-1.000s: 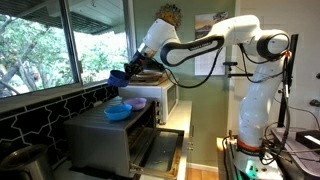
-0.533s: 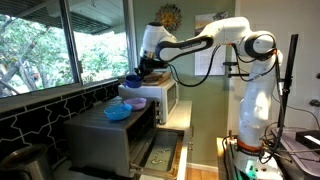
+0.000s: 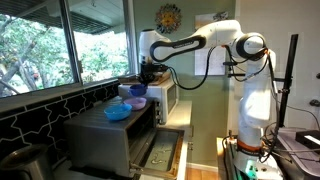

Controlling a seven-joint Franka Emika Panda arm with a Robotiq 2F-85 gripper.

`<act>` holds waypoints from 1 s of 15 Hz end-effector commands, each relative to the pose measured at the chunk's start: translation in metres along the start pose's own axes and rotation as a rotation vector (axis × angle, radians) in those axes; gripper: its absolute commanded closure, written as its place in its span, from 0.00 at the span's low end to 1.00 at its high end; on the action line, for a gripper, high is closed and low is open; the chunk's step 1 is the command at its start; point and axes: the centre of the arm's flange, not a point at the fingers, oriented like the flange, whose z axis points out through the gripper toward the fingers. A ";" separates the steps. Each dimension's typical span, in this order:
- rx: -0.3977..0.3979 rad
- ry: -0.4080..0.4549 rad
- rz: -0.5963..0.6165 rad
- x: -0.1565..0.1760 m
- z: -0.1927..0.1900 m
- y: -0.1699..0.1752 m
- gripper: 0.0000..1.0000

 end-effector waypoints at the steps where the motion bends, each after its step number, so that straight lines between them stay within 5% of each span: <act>1: 0.027 -0.112 0.072 0.003 0.008 0.000 0.99; 10: 0.073 -0.195 0.165 -0.004 0.033 0.005 0.99; 11: 0.076 -0.197 0.168 -0.004 0.034 0.005 0.78; 15: 0.124 -0.173 0.179 -0.001 0.014 0.012 0.47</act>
